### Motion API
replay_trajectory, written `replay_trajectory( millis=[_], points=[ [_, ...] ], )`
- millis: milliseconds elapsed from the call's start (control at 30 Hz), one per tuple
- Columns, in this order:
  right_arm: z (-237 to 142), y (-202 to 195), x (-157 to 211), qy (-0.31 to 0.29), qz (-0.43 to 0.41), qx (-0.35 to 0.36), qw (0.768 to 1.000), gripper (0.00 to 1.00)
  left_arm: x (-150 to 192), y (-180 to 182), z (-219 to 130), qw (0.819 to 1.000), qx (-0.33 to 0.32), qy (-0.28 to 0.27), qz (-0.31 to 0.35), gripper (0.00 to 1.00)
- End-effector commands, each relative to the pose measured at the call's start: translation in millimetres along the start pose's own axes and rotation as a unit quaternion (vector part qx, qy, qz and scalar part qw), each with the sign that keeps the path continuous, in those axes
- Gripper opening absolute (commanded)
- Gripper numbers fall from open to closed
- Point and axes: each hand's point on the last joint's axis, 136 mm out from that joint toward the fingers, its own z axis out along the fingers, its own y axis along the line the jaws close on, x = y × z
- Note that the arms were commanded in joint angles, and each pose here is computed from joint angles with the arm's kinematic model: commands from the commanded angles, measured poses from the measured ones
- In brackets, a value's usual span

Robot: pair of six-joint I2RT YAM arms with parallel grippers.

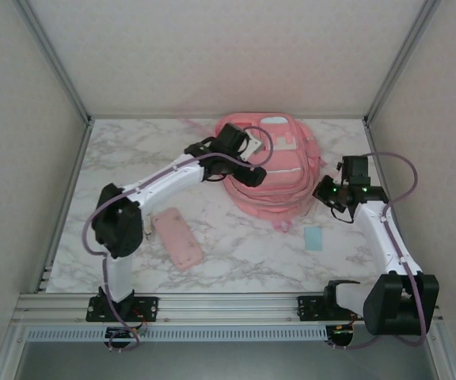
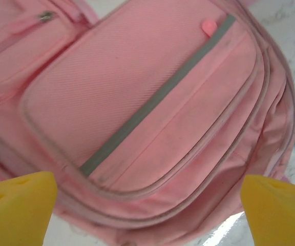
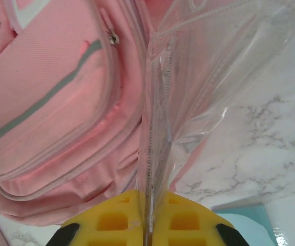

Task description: Pack the student bag

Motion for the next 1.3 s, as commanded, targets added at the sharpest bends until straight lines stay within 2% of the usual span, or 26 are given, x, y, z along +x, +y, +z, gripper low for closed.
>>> replay_trajectory(
  millis=[0,233,400,433,533,600,633,800,967,1167,1267],
  points=[
    [-1,6,4,0.001,0.015,-0.05,0.999,0.0,18,-12,19,0.995,0.016,0.059,0.076,0.9],
    [-1,-2,7,0.005,0.028,-0.062,0.998,0.0,40,-24,66,0.984,0.027,0.113,0.136,0.87],
    [-3,1,6,0.005,0.03,-0.073,0.997,0.0,48,-5,94,0.981,-0.02,0.127,0.145,0.85],
    [-3,1,6,0.006,0.03,-0.075,0.997,0.0,47,1,99,0.981,-0.038,0.124,0.145,0.8],
    [-6,4,7,0.005,0.028,-0.081,0.996,0.0,42,16,108,0.98,-0.084,0.111,0.144,0.4],
    [-8,4,7,0.004,0.028,-0.082,0.996,0.0,35,21,105,0.98,-0.1,0.1,0.14,0.21],
    [-10,4,7,0.002,0.028,-0.081,0.996,0.0,31,21,103,0.98,-0.103,0.094,0.139,0.02],
    [-16,3,6,-0.008,0.027,-0.076,0.997,0.0,5,12,76,0.989,-0.082,0.059,0.109,0.0],
    [-19,5,5,-0.01,0.034,-0.083,0.996,0.0,-31,-3,33,0.999,0.018,0.03,-0.016,0.0],
    [-12,28,5,0.007,0.045,-0.158,0.986,0.0,-64,9,0,0.981,0.09,0.002,-0.173,0.0],
    [-1,43,3,0.019,0.058,-0.199,0.978,0.0,-71,5,-6,0.973,0.114,-0.005,-0.203,0.0]
  ],
)
